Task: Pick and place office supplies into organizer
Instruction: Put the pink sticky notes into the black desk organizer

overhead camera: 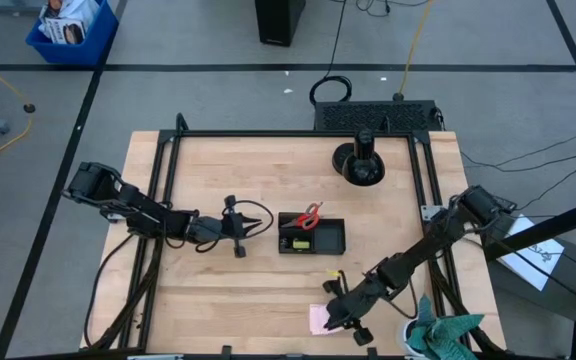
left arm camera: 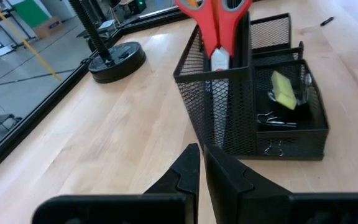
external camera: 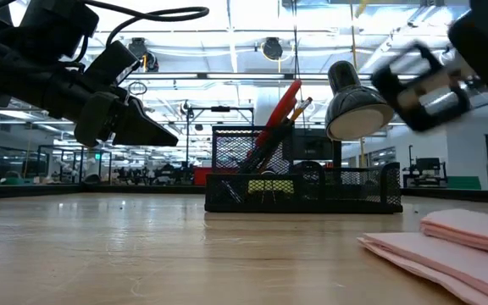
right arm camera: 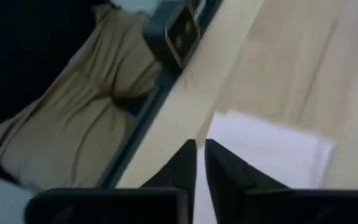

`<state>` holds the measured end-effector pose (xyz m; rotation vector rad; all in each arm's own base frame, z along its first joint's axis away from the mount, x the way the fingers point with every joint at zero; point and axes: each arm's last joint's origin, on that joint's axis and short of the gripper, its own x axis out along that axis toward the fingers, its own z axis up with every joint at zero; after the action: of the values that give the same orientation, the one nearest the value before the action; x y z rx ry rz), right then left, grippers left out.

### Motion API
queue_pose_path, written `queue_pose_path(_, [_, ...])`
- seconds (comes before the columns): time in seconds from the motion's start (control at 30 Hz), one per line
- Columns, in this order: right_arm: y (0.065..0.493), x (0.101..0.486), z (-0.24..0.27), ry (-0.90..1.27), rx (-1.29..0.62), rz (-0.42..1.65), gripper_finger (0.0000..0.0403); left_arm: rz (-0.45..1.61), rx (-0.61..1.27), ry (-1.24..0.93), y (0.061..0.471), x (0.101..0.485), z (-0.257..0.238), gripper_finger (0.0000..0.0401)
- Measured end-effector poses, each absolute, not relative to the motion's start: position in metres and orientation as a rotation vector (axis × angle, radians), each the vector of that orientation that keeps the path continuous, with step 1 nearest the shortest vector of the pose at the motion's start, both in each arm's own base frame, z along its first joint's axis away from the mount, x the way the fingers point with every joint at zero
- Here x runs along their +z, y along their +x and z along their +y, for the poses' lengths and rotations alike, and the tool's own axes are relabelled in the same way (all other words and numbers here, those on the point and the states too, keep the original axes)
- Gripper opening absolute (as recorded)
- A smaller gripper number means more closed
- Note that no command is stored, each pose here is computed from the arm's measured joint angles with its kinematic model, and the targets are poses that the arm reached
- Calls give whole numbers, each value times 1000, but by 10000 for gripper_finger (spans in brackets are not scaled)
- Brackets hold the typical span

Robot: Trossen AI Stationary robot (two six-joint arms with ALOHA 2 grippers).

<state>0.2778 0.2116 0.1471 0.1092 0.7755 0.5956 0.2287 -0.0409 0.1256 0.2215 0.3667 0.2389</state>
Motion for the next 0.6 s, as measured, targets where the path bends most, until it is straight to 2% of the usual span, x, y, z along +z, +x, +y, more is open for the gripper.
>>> queue_pose_path(0.23, [271, 180, 207, 102, 573, 684, 116, 345, 77, 165, 234, 130, -48, 31])
queue_pose_path(0.4, [257, 178, 209, 70, 506, 777, 166, 318, -30, 142, 241, 140, -66, 31])
queue_pose_path(0.6, [247, 168, 205, 100, 434, 940, 197, 270, -107, 202, 247, 152, -85, 30])
